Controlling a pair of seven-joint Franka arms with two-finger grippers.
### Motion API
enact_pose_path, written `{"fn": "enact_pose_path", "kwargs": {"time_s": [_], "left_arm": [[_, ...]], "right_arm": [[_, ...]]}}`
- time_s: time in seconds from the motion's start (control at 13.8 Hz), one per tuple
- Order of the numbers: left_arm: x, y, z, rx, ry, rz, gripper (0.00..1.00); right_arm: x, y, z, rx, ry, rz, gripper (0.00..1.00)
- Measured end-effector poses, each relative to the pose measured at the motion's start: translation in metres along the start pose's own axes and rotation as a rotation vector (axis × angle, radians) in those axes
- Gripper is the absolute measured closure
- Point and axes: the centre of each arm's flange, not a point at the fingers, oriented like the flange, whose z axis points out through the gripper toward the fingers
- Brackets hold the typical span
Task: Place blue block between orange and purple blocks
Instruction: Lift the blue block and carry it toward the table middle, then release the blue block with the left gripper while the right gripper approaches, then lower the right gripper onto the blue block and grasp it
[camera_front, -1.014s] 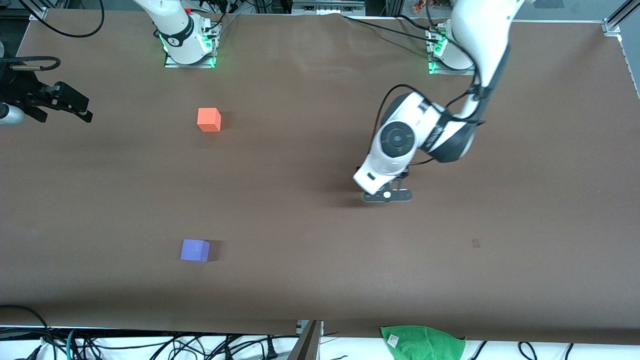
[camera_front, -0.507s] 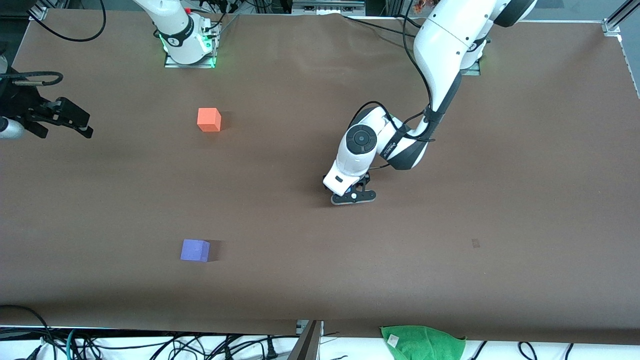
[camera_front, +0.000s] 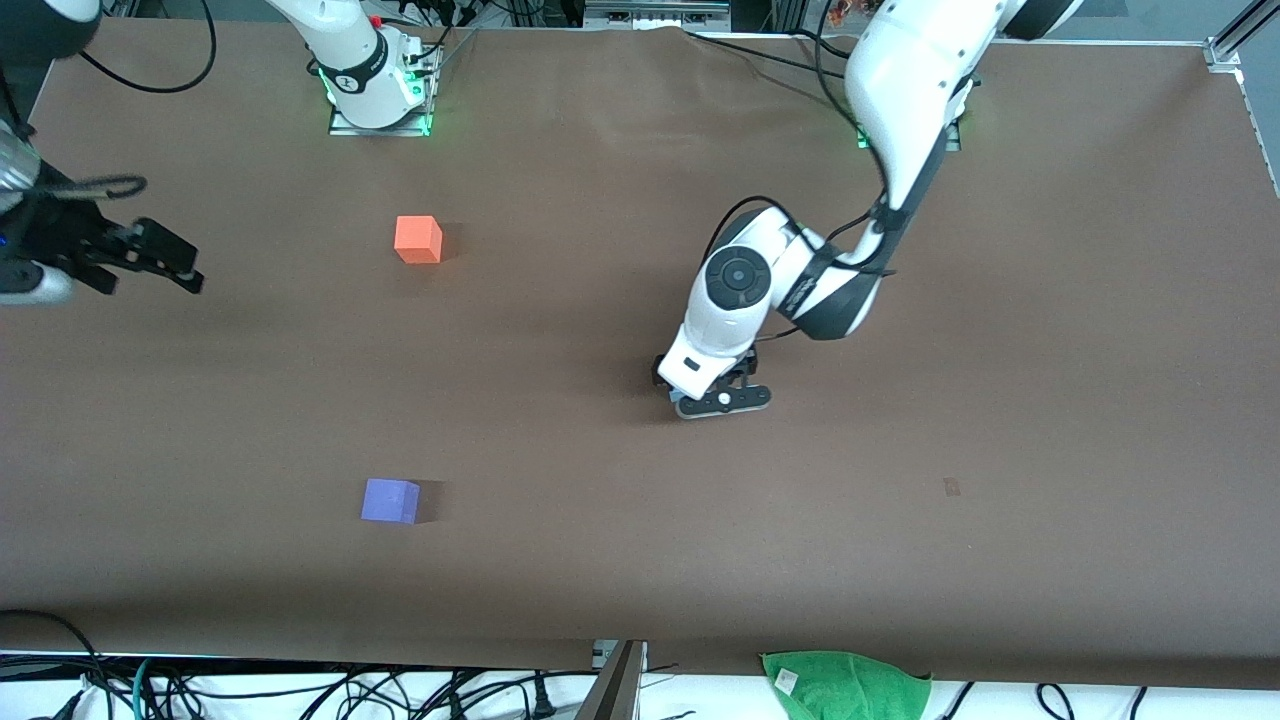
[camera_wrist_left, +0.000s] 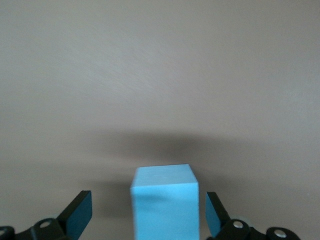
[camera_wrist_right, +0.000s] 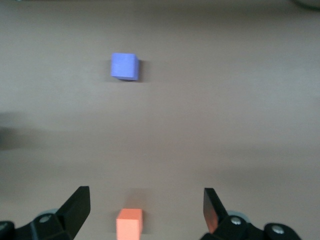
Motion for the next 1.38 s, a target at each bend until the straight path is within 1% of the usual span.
{"fn": "enact_pose_path", "kwargs": {"time_s": [0.07,0.29,0.43,0.58,0.72,0.8,0.94,1.16,1.38], "left_arm": [[0.011,-0.016,-0.033,0.019,-0.003,-0.016,0.00],[0.046,-0.096,-0.127,0.079,-0.030,-0.045,0.00],[0.067,-0.154,-0.174,0.089,-0.034,0.006,0.00],[0.079,-0.200,-0.215,0.080,-0.009,0.069,0.00],[0.079,-0.233,-0.246,0.088,-0.012,0.089,0.00],[0.078,-0.247,-0.258,0.091,-0.013,0.083,0.00],[0.083,-0.275,-0.277,0.087,0.001,0.075,0.00],[0.090,-0.319,-0.298,0.037,0.002,0.074,0.00],[0.078,-0.353,-0.306,0.041,0.011,0.101,0.00]], "right_arm": [[0.004,-0.002,0.011,0.022,-0.018,0.003,0.00],[0.015,-0.017,0.055,0.047,-0.105,-0.023,0.00],[0.017,-0.062,0.078,0.049,-0.138,-0.096,0.00],[0.018,-0.121,0.112,0.049,-0.153,-0.177,0.00],[0.020,-0.171,0.145,0.055,-0.146,-0.236,0.00],[0.020,-0.194,0.158,0.068,-0.142,-0.244,0.00],[0.015,-0.252,0.180,0.095,-0.100,-0.203,0.00],[-0.009,-0.360,0.216,0.126,-0.058,-0.162,0.00],[-0.031,-0.443,0.273,0.168,0.011,-0.151,0.00]]}}
